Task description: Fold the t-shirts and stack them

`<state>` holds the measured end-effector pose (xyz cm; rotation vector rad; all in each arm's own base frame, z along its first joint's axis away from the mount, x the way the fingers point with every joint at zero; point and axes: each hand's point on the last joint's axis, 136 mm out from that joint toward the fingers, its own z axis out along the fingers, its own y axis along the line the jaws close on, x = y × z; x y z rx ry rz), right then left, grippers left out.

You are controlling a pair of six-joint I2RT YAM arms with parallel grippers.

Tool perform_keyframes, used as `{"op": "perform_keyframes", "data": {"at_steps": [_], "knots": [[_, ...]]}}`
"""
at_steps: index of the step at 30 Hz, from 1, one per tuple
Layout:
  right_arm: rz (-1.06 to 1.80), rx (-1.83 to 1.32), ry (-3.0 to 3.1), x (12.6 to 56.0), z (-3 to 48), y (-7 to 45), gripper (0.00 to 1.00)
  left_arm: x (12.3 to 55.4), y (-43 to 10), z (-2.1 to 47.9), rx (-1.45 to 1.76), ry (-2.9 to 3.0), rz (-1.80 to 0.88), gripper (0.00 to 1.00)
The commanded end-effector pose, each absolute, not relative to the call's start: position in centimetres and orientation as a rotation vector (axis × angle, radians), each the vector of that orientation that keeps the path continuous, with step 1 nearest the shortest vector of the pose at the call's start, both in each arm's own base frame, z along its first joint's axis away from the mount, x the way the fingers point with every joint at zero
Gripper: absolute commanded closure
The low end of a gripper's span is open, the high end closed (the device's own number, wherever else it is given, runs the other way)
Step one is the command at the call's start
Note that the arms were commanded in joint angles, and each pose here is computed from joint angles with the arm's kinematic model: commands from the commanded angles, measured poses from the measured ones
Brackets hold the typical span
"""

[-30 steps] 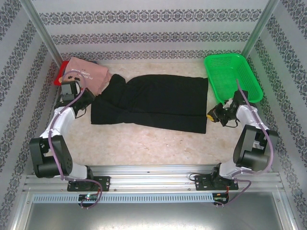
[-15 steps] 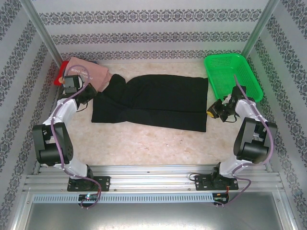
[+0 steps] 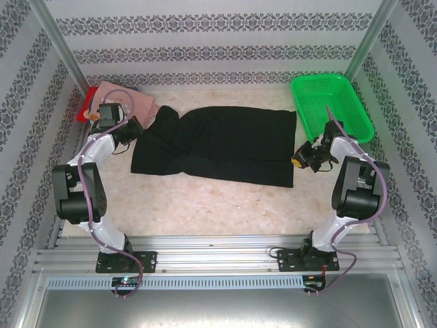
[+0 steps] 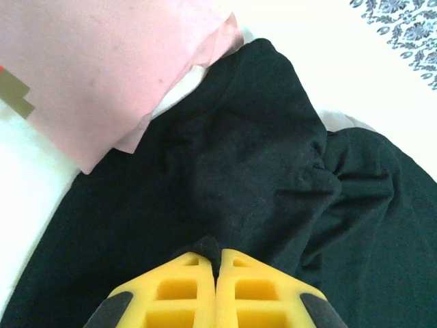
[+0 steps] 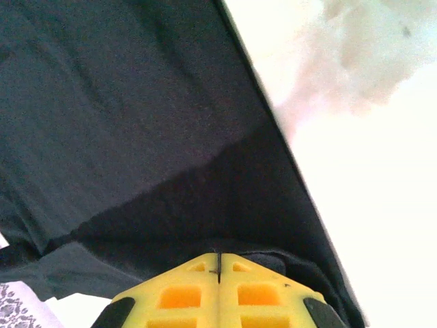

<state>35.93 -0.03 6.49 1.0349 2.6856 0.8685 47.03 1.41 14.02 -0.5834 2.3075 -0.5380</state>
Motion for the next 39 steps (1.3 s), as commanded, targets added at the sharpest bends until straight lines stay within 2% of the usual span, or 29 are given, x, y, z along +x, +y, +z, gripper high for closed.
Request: {"op": "perform_keyframes", "data": {"at_steps": [1, 25, 39], "knots": [[0.805, 0.99, 2.699, 36.9, 6.2, -0.6, 1.0, 48.3, 0.4, 14.5, -0.498, 2.305, -0.542, 1.0], [0.728, 0.963, 2.729, 37.3, 6.1, -1.3, 1.0, 52.6, -2.2, 16.7, -0.409, 2.255, -0.617, 1.0], [0.721, 0.95, 2.737, 37.6, 6.1, -1.4, 0.99, 54.6, -2.8, 14.8, -0.412, 2.291, -0.596, 1.0]]}}
